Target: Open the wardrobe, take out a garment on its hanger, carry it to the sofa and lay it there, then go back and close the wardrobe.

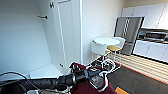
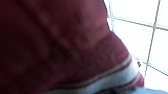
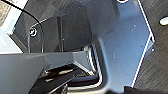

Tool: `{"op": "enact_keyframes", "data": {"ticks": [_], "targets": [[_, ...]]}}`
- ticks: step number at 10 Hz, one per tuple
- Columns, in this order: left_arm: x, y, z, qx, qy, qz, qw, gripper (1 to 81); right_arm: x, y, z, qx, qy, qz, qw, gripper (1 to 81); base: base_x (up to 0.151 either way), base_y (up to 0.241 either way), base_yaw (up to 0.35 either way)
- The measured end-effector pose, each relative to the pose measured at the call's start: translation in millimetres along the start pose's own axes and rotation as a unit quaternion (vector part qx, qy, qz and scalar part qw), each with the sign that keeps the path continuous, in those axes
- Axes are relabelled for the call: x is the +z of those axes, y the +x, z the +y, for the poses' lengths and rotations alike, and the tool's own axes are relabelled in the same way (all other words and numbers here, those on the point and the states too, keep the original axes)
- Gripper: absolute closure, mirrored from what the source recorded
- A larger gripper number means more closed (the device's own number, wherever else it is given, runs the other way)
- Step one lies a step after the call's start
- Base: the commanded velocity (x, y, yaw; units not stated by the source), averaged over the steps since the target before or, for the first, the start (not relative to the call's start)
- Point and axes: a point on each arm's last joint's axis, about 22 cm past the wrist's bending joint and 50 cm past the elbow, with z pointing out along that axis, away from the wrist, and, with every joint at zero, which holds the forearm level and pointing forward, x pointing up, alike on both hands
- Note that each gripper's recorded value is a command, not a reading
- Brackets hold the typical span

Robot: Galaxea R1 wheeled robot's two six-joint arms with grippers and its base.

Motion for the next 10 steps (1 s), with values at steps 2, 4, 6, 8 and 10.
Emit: {"op": "enact_keyframes", "data": {"ticks": [2,4,6,8,10], "targets": [[0.0,0.0,0.0,0.001,0.0,0.0,1.0,81.1,0.1,0.1,-0.6,0.0,0.001,0.0,1.0,1.0,0.0,0.0,-0.296],[0.0,-0.3,0.1,0.002,0.0,-0.001,1.0,81.1,0.1,0.4,-0.6,0.0,0.001,0.0,1.0,1.0,0.0,0.0,-0.296],[0.2,-0.4,0.3,0.003,0.0,-0.001,1.0,81.1,0.1,0.4,-0.6,0.0,0.001,0.0,1.0,1.0,0.0,0.0,-0.297],[0.1,-0.5,0.2,0.003,0.0,-0.001,1.0,81.1,0.0,-0.1,0.0,0.0,0.0,0.0,1.0,1.0,0.0,0.0,-0.296],[-4.2,0.7,0.7,0.004,0.002,0.001,1.0,81.1,-1.8,-3.7,5.8,0.0,-0.003,-0.001,1.0,1.0,0.0,0.0,-0.297]]}}
